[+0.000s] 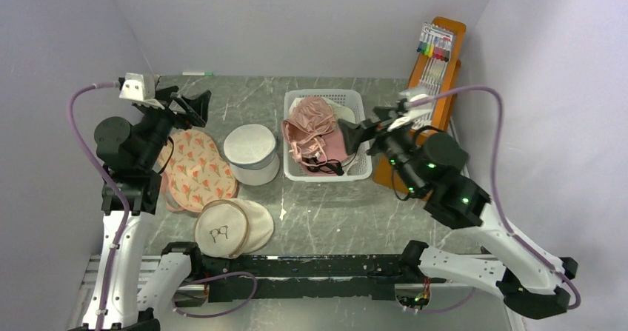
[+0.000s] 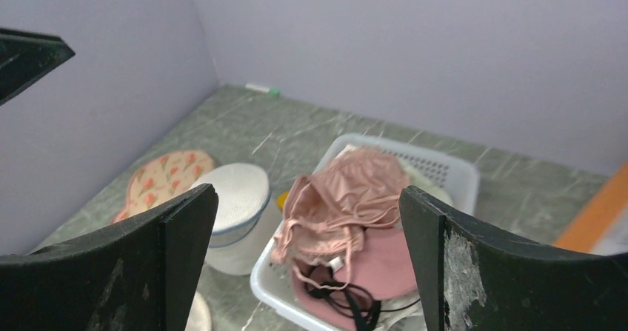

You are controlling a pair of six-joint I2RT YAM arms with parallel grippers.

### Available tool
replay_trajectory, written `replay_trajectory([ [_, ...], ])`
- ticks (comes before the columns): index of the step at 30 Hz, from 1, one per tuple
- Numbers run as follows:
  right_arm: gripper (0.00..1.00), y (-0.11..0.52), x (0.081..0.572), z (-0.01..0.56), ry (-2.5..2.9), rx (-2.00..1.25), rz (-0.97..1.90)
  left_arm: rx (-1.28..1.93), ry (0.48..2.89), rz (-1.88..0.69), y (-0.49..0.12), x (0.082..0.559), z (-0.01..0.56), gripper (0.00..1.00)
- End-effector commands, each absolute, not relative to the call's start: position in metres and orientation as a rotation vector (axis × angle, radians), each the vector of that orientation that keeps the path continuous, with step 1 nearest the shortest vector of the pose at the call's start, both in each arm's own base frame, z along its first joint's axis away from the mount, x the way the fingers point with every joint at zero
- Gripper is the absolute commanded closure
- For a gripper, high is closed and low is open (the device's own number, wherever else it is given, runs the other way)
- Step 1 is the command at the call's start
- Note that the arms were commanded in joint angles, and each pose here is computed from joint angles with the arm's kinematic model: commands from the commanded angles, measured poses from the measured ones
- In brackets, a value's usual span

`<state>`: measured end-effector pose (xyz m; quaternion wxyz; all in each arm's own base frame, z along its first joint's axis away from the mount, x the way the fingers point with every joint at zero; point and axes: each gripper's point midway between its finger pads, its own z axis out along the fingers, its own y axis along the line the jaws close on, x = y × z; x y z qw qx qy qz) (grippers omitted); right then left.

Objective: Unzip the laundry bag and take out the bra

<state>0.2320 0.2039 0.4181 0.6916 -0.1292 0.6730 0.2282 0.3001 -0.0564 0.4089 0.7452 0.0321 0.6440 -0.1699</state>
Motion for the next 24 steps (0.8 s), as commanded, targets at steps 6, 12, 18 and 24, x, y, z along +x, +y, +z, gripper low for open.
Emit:
replay_trajectory([
  [6, 0.0, 0.132, 0.209, 0.478, 1.392, -0.244, 0.363, 0.032, 1.434, -0.443, -0.061, 0.3, 0.417, 0.0],
  [12, 0.0, 0.113, 0.196, 0.494, 1.331, -0.217, 0.375, 0.051, 1.565, -0.519, -0.073, 0.302, 0.383, 0.02],
  [18, 0.0, 0.093, 0.19, 0.505, 1.283, -0.152, 0.37, 0.045, 1.465, -0.491, -0.069, 0.29, 0.413, 0.01],
  [24, 0.0, 0.091, 0.193, 0.503, 1.285, -0.145, 0.337, 0.013, 1.432, -0.521, -0.069, 0.281, 0.423, 0.0],
])
